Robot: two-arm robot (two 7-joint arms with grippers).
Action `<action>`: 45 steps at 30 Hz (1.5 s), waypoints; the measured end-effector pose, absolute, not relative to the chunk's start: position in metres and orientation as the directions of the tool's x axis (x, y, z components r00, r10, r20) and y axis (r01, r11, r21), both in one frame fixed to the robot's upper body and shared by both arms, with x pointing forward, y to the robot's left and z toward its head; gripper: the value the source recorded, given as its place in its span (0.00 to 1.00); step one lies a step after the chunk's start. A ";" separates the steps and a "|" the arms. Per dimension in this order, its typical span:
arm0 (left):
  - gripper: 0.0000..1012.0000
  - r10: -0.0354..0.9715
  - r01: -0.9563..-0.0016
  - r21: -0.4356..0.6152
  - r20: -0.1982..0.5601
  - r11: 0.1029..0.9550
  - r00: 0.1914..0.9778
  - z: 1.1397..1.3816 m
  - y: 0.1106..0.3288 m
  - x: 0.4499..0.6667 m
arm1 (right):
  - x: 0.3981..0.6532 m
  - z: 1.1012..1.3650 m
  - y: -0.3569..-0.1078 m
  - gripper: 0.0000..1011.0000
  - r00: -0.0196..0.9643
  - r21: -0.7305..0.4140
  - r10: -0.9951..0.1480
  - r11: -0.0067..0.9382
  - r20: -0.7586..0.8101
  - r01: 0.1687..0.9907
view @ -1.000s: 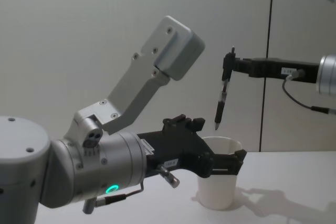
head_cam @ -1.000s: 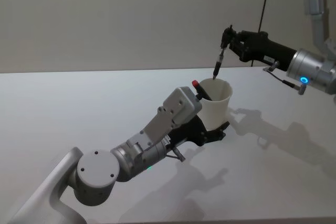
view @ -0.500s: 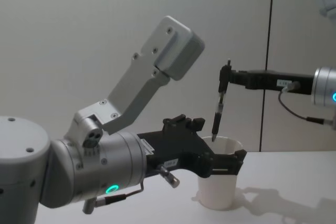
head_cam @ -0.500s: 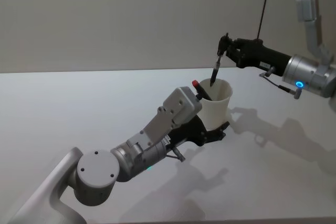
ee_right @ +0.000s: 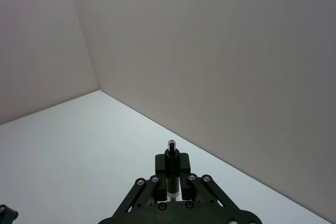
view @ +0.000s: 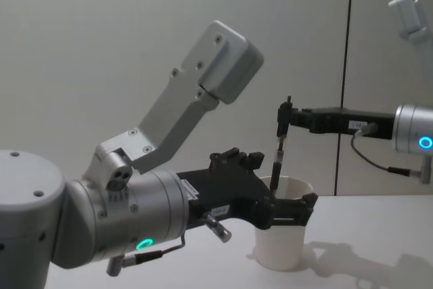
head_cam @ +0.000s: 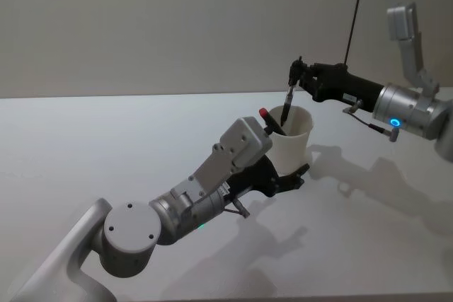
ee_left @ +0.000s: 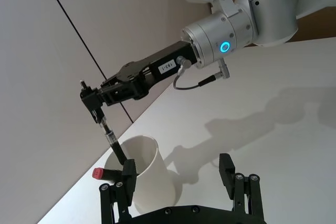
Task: Place the pen into the pen holder.
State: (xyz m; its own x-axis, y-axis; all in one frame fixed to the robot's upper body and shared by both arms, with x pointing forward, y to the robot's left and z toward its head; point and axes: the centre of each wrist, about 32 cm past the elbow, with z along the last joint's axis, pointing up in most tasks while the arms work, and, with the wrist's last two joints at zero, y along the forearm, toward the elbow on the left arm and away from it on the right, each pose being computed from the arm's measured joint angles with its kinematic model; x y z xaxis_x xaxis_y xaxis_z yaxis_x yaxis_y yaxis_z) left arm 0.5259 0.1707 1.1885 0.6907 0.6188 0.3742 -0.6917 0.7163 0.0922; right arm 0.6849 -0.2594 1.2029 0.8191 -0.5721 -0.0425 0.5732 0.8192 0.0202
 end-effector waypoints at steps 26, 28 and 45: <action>0.99 0.619 -0.692 0.092 0.374 0.716 0.691 1.188 0.171 0.526 | 0.682 1.188 -0.251 0.32 0.806 -0.014 -0.592 0.806 -0.016 0.592; 0.99 0.619 -0.692 0.092 0.374 0.716 0.691 1.189 0.171 0.526 | 0.682 1.188 -0.251 0.37 0.805 -0.012 -0.593 0.805 -0.017 0.593; 0.99 0.619 -0.692 0.092 0.374 0.716 0.691 1.188 0.171 0.526 | 0.683 1.191 -0.254 0.92 0.806 0.011 -0.591 0.806 -0.032 0.592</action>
